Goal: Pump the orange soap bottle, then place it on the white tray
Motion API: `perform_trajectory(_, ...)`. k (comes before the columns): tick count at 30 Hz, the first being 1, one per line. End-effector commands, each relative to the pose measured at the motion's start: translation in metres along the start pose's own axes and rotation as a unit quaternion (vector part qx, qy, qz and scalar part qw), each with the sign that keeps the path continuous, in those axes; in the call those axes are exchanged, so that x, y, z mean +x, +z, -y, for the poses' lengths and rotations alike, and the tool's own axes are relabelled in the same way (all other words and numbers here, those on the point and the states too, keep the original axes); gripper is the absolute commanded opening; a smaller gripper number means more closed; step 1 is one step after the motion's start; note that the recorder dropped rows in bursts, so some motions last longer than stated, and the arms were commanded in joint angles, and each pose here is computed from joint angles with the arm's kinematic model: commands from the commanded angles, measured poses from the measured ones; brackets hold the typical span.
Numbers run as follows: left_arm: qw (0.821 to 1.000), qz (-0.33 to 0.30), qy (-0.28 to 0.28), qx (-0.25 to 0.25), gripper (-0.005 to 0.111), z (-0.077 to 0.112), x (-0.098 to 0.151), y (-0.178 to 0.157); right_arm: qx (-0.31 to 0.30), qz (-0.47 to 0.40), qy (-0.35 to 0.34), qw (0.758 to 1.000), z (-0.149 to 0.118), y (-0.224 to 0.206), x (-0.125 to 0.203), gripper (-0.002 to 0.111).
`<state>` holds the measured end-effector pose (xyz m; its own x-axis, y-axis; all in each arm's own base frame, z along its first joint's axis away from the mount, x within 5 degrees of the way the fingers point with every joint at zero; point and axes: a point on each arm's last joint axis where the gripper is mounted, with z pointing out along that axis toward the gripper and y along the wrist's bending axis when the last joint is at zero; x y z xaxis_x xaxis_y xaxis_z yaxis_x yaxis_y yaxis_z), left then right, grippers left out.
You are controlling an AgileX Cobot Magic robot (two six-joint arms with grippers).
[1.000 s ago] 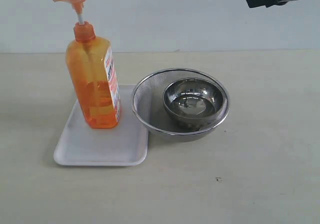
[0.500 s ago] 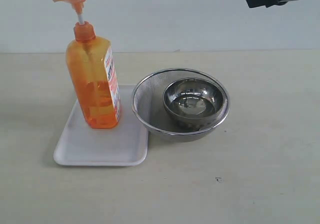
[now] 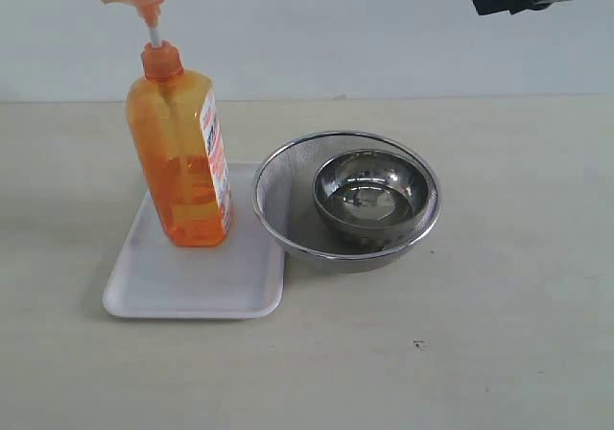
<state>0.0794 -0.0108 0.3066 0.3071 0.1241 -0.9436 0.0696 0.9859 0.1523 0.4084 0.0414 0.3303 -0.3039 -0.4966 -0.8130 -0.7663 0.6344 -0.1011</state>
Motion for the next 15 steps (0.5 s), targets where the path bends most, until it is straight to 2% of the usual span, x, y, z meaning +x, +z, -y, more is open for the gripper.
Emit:
perform_trajectory(1, 0.998, 0.01, 0.031, -0.056, 0.005, -0.008, 0.01, -0.004, 0.007, 0.006, 0.001, 1.0, 0.0, -0.005, -0.002, 0.0)
perform_trajectory(5, 0.998, 0.005, 0.024, -0.064, 0.005, -0.008, 0.024, -0.007, 0.007, 0.006, 0.001, 1.0, 0.0, -0.005, -0.002, 0.0)
perform_trajectory(11, 0.998, -0.014, -0.027, -0.061, 0.005, -0.005, 0.042, -0.012, 0.007, 0.006, 0.001, 1.0, 0.0, -0.005, -0.002, 0.0)
perform_trajectory(15, 0.998, -0.021, -0.028, -0.059, 0.005, -0.003, 0.052, -0.015, 0.007, 0.006, 0.001, 1.0, 0.0, -0.005, -0.002, 0.0)
